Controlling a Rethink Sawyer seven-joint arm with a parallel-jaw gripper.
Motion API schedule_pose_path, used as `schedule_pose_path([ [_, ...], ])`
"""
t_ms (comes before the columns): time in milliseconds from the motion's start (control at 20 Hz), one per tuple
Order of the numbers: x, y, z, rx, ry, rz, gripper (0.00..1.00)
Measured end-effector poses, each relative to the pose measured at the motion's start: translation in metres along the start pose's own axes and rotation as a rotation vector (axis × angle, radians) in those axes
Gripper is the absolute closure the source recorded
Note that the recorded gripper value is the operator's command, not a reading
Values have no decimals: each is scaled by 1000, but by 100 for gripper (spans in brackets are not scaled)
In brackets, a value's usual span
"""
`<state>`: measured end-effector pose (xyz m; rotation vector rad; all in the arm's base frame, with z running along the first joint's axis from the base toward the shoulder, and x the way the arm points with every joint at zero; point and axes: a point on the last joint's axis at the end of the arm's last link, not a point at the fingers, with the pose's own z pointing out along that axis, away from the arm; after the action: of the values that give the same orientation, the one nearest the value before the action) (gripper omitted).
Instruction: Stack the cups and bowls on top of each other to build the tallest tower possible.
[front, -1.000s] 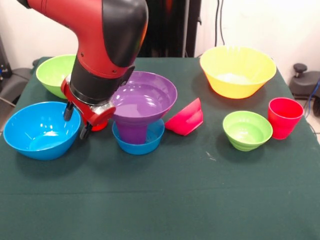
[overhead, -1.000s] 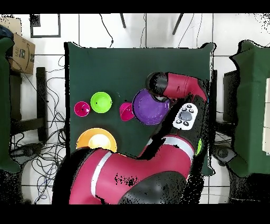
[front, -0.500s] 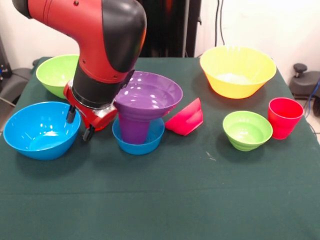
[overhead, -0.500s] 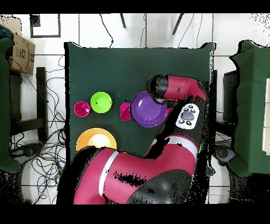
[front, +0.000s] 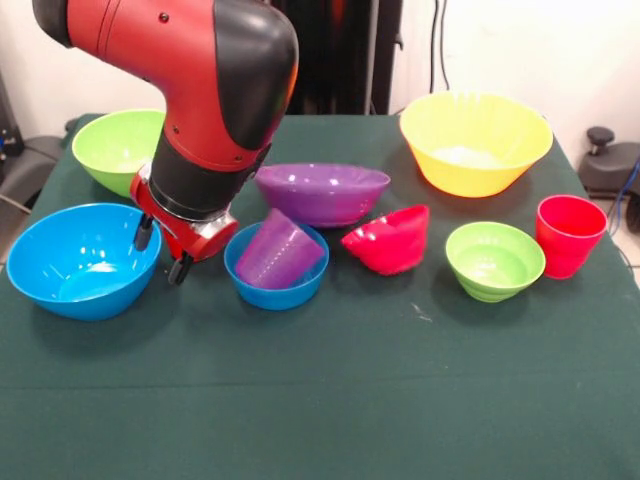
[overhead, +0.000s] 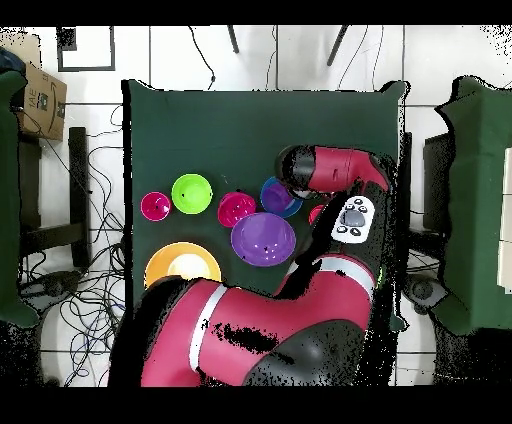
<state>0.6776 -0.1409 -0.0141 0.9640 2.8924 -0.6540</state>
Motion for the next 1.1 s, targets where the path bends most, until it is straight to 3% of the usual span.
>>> schedule_pose_path([
  [400,2,2,6,-11,-20,-21,0],
  [1100,9,9,10,-24,-10,-38,0],
])
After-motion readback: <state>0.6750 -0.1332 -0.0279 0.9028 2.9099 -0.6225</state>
